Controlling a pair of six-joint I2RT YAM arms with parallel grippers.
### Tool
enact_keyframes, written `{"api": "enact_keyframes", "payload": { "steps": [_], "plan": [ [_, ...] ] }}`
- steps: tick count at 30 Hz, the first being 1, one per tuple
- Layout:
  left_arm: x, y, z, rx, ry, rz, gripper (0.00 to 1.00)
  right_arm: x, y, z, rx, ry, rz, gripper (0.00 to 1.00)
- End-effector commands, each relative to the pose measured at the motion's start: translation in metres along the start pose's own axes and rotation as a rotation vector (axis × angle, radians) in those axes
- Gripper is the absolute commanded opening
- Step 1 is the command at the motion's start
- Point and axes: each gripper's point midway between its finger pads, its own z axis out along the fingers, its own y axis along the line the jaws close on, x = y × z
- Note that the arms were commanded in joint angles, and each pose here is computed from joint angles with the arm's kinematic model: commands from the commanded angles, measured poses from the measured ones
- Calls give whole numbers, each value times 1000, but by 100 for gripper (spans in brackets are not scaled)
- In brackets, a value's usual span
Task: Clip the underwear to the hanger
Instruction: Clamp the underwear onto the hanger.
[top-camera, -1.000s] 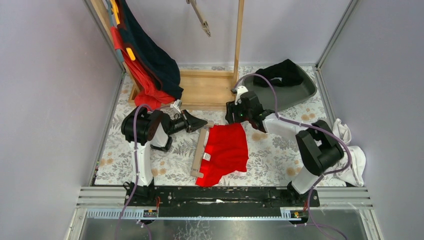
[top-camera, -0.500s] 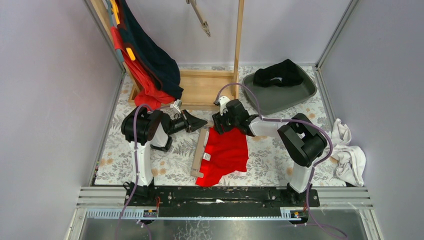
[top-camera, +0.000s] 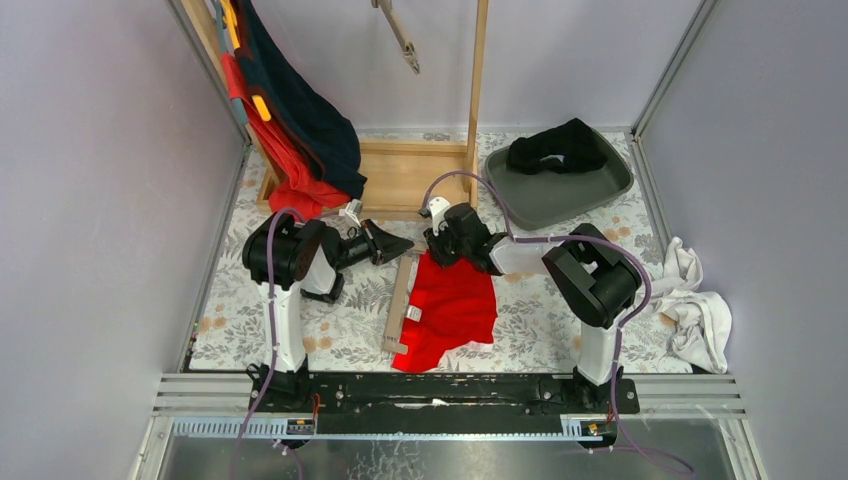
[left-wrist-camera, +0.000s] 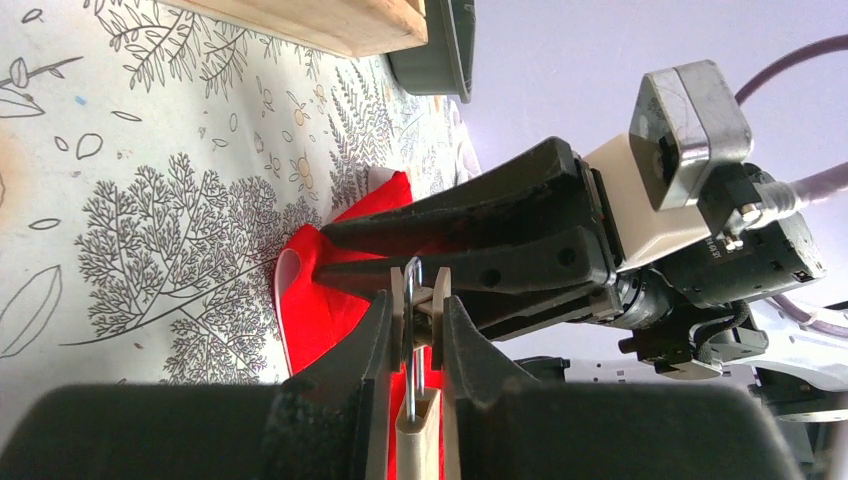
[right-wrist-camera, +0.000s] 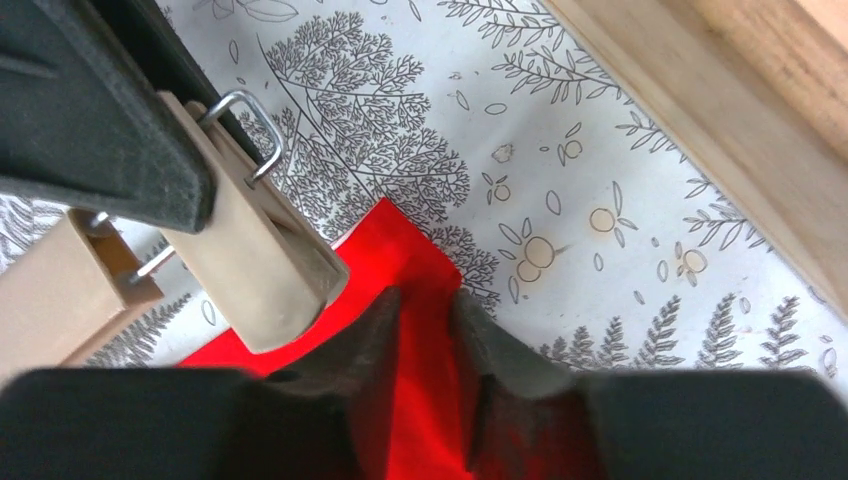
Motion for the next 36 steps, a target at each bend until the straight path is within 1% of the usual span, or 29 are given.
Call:
{"api": "enact_keyframes", "payload": {
  "steps": [1, 2, 3, 4, 8, 13, 21, 26, 28, 36],
  "plan": [
    [-2, -5, -1, 29, -6, 20, 0, -5, 4, 6, -4, -40, -25, 17],
    [-2, -5, -1, 29, -7, 20, 0, -3, 4, 6, -2, -38, -22, 7],
    [-3, -5, -2, 28, -9, 18, 0, -1, 3, 6, 0, -38, -19, 1],
    [-4, -5, -2, 28, -10, 18, 0, 0, 4, 5, 1, -41, -14, 0],
    [-8, -5, -5, 26, -26, 17, 0, 4, 3, -4, 16, -83, 16, 0],
    [-11, -6, -9, 26, -41, 21, 0, -17, -5, -25, 80, -195, 73, 0],
    [-11, -8, -9, 31, -44, 39, 0, -47, -8, -50, 113, -287, 80, 0],
    [-12, -9, -9, 32, -50, 49, 0, -55, -11, -54, 128, -309, 73, 0],
    [-13, -10, -10, 33, -55, 56, 0, -67, -9, -63, 124, -340, 70, 0],
    [-13, -14, -10, 39, -55, 63, 0, -76, -7, -68, 119, -357, 62, 0]
  ]
}}
